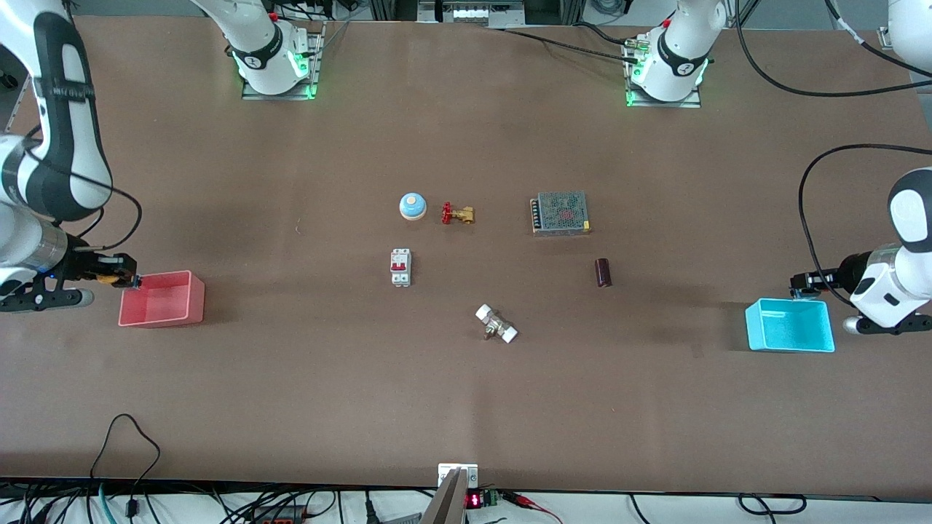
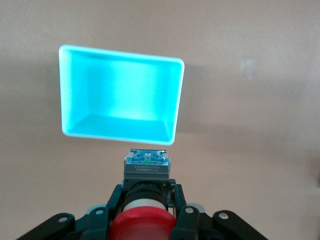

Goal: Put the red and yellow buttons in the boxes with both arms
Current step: 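Carry the yellow button over the pink box while the left gripper carries red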

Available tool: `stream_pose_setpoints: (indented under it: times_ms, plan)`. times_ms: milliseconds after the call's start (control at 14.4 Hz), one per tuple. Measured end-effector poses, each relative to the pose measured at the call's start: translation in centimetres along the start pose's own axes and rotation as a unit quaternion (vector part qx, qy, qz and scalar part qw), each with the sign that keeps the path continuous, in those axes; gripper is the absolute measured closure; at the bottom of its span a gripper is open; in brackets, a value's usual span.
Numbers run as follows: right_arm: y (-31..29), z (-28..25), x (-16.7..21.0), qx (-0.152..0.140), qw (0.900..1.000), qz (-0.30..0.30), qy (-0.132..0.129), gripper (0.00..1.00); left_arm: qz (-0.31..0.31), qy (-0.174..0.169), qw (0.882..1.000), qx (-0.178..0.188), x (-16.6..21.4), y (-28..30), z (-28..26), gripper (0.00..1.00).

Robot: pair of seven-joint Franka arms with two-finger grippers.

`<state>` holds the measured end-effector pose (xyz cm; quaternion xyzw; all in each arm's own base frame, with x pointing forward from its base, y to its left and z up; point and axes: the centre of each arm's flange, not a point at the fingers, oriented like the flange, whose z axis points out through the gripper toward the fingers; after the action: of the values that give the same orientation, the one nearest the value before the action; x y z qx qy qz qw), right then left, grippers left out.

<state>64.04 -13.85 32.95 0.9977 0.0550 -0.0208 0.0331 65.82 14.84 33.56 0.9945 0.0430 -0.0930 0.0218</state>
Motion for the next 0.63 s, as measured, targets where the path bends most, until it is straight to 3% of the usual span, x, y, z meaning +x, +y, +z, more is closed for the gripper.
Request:
stream_pose_setpoints:
  times_ms: [278, 626]
  plan:
    - [-0.7, 5.6, 1.8, 0.017, 1.000, 0.012, 0.006, 0.64, 0.012, 0.005, 1.000, -0.003, 3.1, -2.5, 2.3, 0.58]
    - [-1.2, 8.1, 2.3, 0.029, 0.999, 0.022, 0.008, 0.64, 0.015, 0.008, 1.000, -0.005, 5.1, -3.2, 4.1, 0.58]
